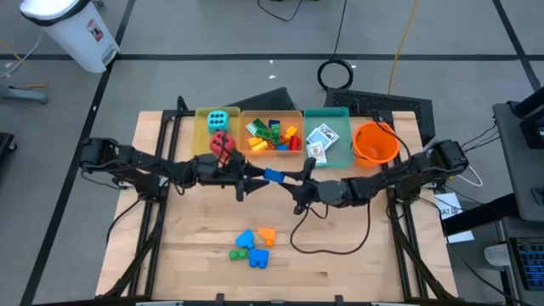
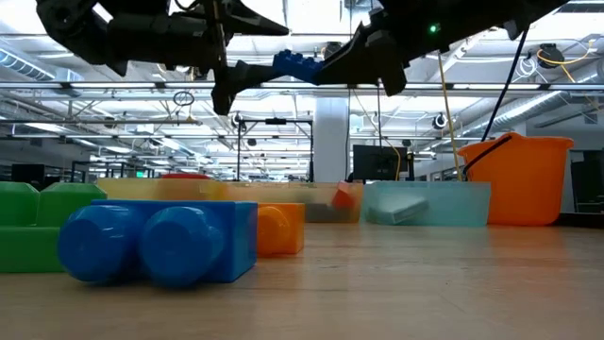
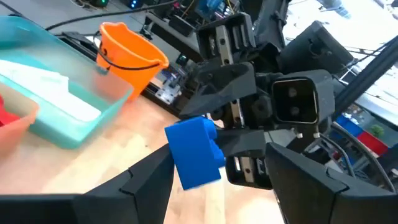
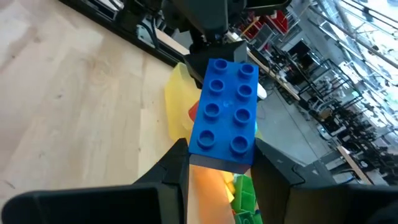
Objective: Pick & Place Toys
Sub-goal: Put the blue game piece into the orange bin
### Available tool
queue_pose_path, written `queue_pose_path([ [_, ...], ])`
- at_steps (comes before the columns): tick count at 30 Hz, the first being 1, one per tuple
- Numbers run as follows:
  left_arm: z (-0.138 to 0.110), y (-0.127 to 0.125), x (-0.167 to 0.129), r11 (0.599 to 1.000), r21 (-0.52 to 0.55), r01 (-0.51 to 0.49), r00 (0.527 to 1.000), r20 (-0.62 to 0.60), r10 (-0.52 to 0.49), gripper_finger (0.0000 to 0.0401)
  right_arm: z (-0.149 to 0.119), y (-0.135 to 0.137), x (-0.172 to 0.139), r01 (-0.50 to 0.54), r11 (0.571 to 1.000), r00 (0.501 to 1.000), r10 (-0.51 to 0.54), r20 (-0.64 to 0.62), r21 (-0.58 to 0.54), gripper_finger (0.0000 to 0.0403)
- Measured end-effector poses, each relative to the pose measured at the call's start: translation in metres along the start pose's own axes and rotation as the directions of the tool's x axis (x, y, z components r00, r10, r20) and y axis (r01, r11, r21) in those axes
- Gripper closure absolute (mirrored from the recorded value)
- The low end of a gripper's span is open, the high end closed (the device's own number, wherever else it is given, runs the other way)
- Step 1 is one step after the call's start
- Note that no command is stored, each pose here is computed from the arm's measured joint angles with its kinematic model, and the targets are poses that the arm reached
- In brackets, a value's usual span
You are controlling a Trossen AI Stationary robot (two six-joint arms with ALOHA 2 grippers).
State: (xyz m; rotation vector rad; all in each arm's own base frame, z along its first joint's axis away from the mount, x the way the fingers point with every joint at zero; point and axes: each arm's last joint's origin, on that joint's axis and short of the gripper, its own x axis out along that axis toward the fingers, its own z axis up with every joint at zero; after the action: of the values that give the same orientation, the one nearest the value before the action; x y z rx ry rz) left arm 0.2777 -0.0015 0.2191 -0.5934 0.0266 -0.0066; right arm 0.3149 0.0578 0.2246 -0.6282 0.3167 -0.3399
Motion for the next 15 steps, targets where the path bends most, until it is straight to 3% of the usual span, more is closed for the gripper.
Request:
queue_pose_path([
  [15, -0.01, -0.02, 0.043, 0.999, 0.014, -0.048, 0.999, -0.019, 0.048, 0.0146, 0.008, 0.013, -0.012, -0.013, 1.0, 1.0, 0.013, 0.02, -0.004, 0.0308],
])
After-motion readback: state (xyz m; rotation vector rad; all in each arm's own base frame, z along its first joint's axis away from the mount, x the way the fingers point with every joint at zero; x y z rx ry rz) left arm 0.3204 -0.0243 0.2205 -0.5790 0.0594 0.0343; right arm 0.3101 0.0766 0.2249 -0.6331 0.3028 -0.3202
